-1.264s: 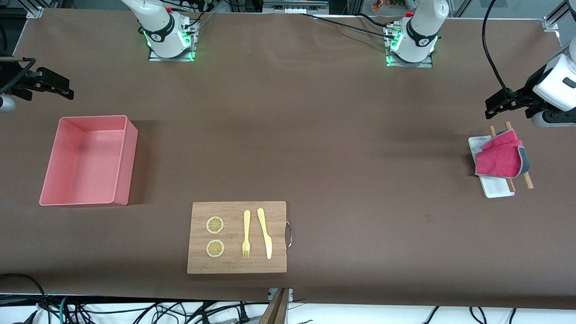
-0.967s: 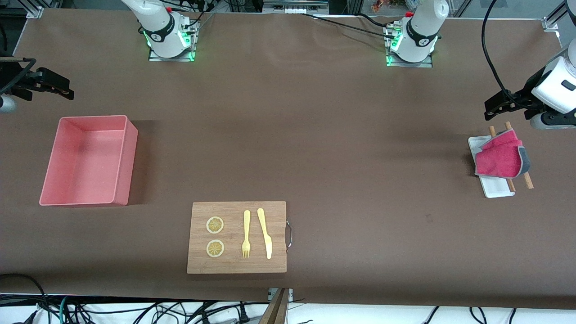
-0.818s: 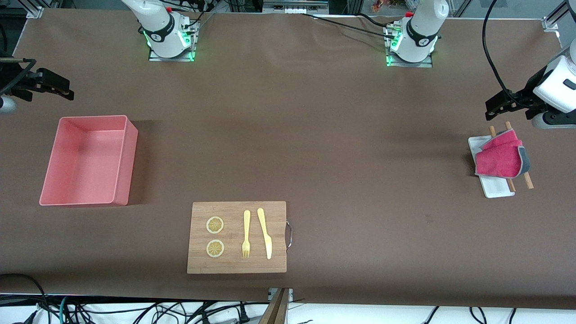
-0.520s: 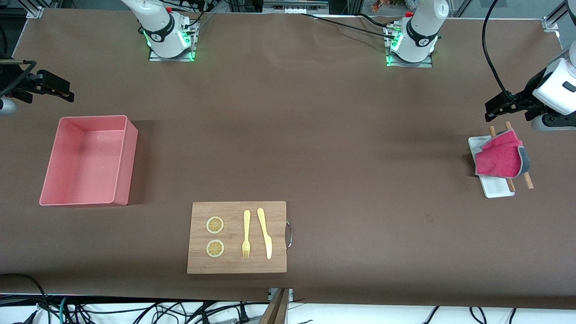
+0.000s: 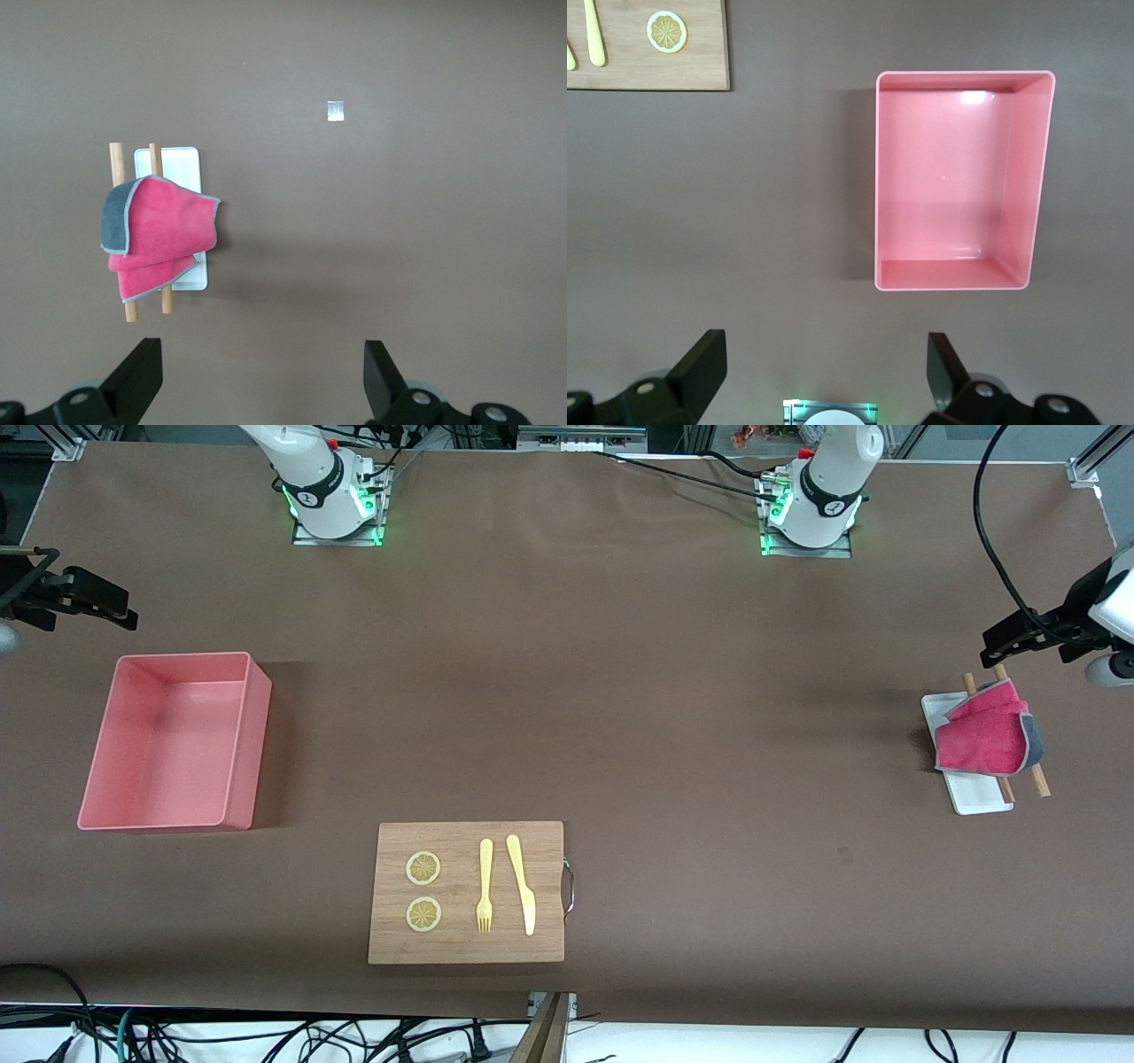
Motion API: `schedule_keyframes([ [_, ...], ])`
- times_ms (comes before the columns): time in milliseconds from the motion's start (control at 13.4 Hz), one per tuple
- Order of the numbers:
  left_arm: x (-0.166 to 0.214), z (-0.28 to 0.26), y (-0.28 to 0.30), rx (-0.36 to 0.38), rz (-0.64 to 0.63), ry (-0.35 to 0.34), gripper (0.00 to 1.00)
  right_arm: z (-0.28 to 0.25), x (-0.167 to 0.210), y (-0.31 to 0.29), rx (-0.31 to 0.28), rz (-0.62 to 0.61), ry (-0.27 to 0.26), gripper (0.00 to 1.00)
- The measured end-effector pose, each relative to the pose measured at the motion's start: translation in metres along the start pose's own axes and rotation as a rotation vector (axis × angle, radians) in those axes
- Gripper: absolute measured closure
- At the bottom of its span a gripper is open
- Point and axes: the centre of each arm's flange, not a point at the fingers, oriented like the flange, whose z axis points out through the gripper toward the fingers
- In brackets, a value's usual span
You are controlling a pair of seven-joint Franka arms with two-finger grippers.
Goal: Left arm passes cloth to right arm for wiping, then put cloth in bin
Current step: 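Move the left gripper toward the pink cloth on the white rack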
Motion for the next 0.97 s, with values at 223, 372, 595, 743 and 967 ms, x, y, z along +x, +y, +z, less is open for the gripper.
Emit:
schedule_keyframes([
  [223, 0.003, 0.007, -0.003, 0.0, -0.006, -0.017, 0.0, 0.0, 0.0, 0.0, 0.0, 0.0, 0.001, 0.0],
  [372, 0.003, 0.01, -0.003, 0.0, -0.006, -0.029, 0.0, 0.0, 0.0, 0.0, 0.0, 0.0, 0.001, 0.0],
  [595, 0.003, 0.011, -0.003, 0.0, -0.005, -0.034, 0.0, 0.0, 0.0, 0.0, 0.0, 0.0, 0.001, 0.0],
  [743, 0.009, 0.024, -0.008, 0.001, -0.015, -0.061, 0.0, 0.0, 0.0, 0.0, 0.0, -0.001, 0.001, 0.0],
  [967, 0.038, 0.1, -0.067, 0.002, -0.1, -0.172, 0.0, 0.0, 0.0, 0.0, 0.0, -0.001, 0.001, 0.0],
])
